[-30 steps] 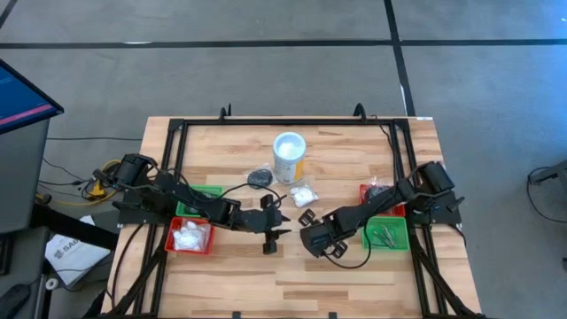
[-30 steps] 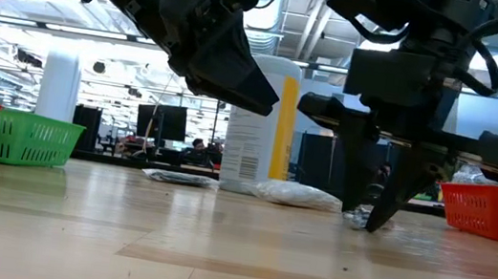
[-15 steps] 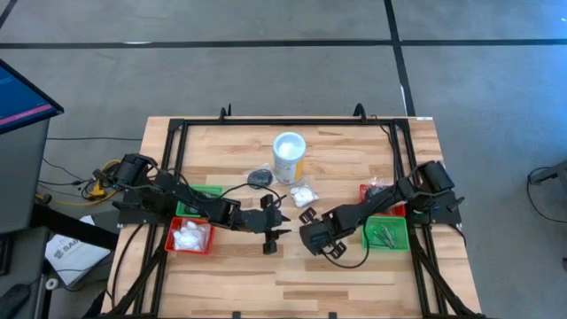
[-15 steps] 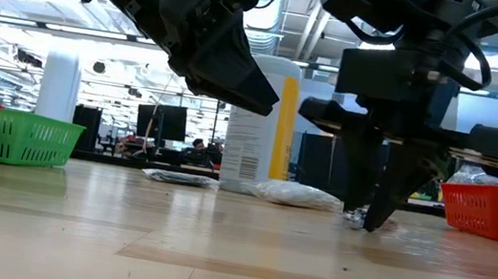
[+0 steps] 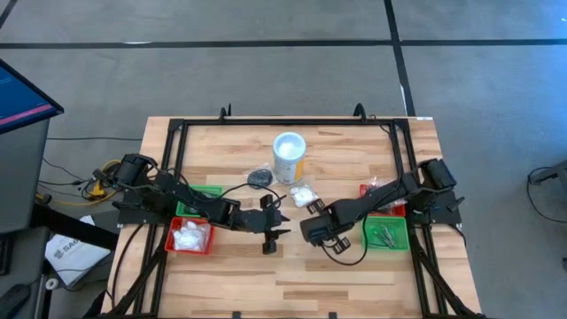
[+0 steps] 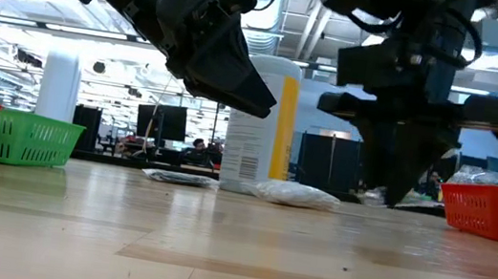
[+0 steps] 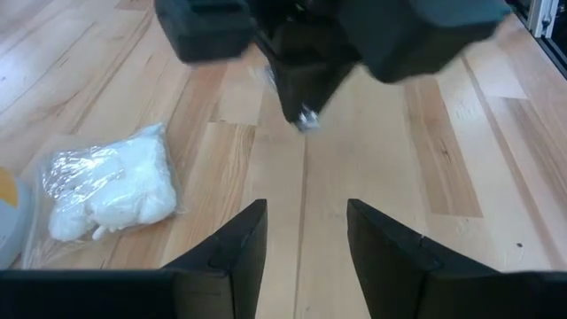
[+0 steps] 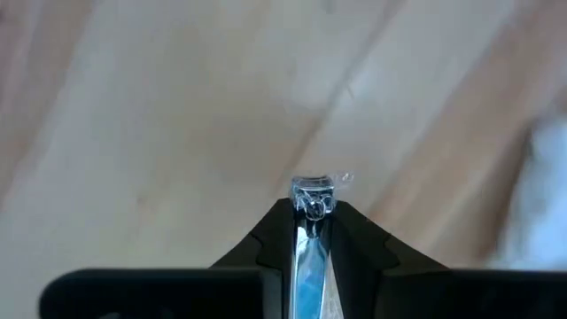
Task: Pick & Place Travel size toiletries
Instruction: Put the nail cutter into the right green bin
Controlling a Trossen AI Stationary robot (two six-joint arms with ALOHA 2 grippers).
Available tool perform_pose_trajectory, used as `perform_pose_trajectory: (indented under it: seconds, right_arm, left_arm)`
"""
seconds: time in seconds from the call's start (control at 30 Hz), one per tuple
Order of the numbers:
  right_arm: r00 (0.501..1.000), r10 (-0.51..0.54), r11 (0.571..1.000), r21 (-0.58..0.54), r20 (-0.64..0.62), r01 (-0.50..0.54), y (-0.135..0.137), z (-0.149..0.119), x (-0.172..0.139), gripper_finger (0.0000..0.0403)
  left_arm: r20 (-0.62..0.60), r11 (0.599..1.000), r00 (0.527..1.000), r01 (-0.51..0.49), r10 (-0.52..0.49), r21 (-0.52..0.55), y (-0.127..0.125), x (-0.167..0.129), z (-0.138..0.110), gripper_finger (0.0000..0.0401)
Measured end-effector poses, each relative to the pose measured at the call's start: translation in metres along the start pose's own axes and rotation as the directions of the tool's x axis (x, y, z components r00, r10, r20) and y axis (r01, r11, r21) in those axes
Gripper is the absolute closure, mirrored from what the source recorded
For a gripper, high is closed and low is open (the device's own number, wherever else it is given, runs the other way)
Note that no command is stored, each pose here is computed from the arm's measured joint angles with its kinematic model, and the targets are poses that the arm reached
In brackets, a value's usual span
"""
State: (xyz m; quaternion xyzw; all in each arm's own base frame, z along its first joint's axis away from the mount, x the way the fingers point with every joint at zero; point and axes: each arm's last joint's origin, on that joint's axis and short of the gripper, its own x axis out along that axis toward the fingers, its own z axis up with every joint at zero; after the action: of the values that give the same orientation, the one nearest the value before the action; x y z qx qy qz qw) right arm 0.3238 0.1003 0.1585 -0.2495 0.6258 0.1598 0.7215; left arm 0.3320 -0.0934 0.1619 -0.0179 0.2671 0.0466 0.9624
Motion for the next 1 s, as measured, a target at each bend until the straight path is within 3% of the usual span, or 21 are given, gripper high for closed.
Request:
perform_pose_trajectory:
  seconds: [0.57, 1.0]
  right_arm:
    - [0.984, 0.045, 0.987, 0.160, -0.170, -0.017, 0.005, -0.007, -0.031, 0.0358]
    - [0.998, 0.020, 0.938, 0.347, -0.054, 0.000, 0.022, -0.031, -0.082, 0.0356]
  left_arm:
    - [0.000, 1.000, 1.000, -0.002, 0.002, 0.001, 0.001, 0.000, 0.000, 0.0252]
    - [-0.005, 1.000, 1.000, -0.002, 0.002, 0.003, 0.001, 0.000, 0.000, 0.0252]
